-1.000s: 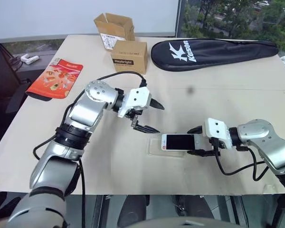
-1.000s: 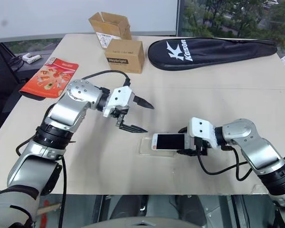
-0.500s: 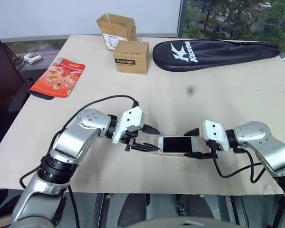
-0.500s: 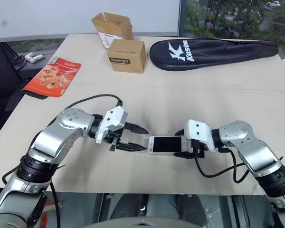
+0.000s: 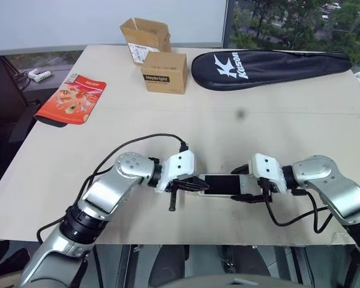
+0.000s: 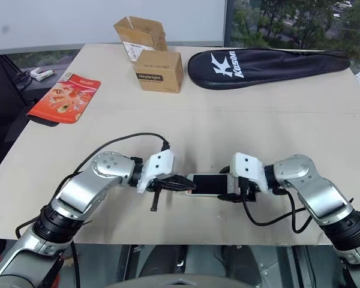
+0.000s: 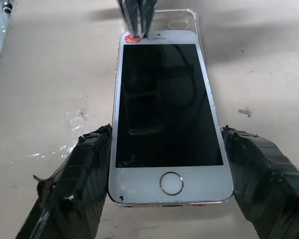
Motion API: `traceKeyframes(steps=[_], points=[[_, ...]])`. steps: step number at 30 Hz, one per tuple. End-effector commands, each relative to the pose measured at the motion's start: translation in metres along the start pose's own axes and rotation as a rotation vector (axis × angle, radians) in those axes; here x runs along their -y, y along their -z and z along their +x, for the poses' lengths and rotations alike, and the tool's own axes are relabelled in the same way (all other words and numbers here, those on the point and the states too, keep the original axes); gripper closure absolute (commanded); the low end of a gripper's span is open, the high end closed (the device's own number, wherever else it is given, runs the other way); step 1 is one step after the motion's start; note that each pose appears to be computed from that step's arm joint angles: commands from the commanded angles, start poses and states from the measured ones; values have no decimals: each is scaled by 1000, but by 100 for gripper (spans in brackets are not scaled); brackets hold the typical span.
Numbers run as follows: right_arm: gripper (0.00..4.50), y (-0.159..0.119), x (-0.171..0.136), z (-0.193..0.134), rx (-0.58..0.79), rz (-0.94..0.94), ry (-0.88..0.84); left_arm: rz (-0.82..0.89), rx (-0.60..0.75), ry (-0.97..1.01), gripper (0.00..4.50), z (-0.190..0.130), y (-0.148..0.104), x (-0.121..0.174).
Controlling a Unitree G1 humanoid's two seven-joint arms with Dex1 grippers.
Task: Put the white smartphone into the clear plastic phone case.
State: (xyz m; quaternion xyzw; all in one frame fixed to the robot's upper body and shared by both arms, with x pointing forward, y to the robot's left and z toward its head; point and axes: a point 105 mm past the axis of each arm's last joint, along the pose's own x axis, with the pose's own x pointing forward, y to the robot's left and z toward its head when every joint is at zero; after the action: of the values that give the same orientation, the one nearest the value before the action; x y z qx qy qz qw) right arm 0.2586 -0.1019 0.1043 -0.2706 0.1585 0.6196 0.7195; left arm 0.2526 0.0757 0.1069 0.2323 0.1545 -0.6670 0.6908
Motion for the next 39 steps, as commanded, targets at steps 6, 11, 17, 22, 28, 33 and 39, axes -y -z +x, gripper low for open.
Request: traceKeyframes(steps=[6,11,17,22,28,33,39], points=[[151,-11,2,9,4,-40,9,35,-76,-14,442,1,5,-4],[151,-13,2,10,4,-42,8,10,-90,-25,442,3,7,-4],[151,-17,1,11,14,-33,-7,-19,-104,-16,442,4,10,-1],[5,-23,8,10,36,-27,22,-30,-105,-13,450,5,11,0],[5,-28,11,-3,54,-17,48,-42,-102,-13,450,5,10,0],[60,-25,2,-14,40,15,30,-35,-72,-28,450,2,3,-4],[305,-18,1,-26,5,43,57,-63,-7,-83,450,-23,-15,-16]])
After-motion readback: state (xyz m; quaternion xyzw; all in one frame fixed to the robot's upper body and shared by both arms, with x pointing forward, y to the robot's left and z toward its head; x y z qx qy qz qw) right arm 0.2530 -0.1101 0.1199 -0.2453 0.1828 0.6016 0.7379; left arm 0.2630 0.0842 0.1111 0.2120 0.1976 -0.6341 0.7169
